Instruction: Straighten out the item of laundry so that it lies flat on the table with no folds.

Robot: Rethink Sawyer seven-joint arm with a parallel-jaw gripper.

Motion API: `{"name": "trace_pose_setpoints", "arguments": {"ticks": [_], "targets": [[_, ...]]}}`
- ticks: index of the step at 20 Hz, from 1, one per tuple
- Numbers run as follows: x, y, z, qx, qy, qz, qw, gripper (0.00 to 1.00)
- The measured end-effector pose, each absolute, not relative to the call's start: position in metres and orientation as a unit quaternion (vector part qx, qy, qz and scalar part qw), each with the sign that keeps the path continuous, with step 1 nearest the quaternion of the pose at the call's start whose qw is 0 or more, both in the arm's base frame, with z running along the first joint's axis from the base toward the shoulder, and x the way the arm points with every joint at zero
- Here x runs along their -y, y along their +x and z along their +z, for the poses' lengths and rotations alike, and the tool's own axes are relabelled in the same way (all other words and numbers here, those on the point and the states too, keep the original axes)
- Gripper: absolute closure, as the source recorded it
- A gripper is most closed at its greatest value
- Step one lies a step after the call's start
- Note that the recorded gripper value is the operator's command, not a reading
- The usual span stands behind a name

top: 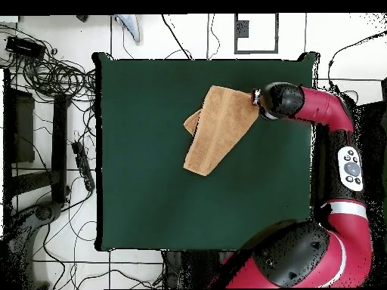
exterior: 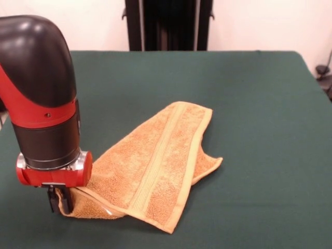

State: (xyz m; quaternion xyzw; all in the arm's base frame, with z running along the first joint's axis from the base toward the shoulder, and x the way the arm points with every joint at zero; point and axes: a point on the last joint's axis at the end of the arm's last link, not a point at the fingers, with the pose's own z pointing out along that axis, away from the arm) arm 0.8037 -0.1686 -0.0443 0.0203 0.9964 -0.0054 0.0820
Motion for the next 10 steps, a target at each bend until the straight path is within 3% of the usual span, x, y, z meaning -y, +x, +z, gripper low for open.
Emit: {"name": "trace_pose_setpoints", "arguments": {"ticks": [10], "targets": [[0.1610, 0.8051, -0.0355, -0.996, 0.012, -0.007, 0.090, 1.00]]}}
